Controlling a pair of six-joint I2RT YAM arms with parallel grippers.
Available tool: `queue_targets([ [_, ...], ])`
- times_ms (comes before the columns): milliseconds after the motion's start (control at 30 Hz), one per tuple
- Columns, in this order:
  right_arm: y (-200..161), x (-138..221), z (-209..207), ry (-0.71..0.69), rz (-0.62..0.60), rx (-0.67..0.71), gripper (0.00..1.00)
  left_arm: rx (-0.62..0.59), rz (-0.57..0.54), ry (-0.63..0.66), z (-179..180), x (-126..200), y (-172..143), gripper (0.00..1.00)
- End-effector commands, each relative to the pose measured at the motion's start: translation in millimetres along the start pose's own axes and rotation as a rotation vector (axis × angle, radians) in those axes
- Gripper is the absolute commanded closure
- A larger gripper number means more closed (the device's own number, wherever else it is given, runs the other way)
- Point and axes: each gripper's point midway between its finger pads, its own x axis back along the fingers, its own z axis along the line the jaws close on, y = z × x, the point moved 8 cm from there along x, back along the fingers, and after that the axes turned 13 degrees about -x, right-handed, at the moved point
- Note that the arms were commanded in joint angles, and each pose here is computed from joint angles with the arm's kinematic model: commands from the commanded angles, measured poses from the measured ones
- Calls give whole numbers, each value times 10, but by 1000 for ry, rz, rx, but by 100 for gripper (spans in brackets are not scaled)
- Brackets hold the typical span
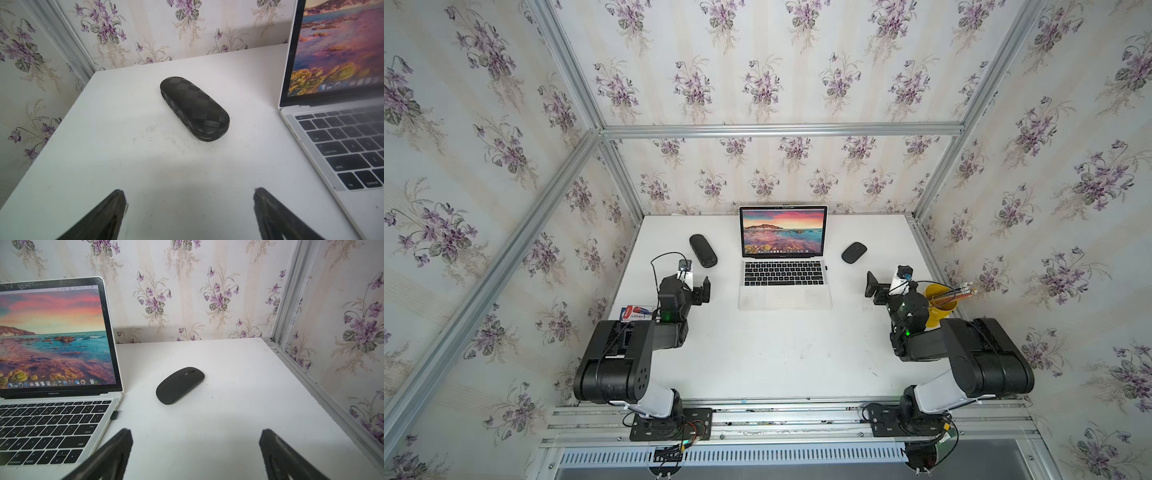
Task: Remove the wireless mouse receiver from the laptop
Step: Pick up the mouse from the center of the board.
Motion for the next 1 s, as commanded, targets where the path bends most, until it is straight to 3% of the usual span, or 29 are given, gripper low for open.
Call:
queue_targets([
  [0, 21, -2, 9, 4, -12, -2, 0, 7, -12, 10, 17, -8, 29, 1],
  [867, 25, 0, 10, 5, -14, -2, 0, 7, -12, 12, 19, -5, 29, 1],
  [967, 127, -52, 90, 3, 23, 18, 2, 3, 4, 30, 69, 36, 175, 1],
])
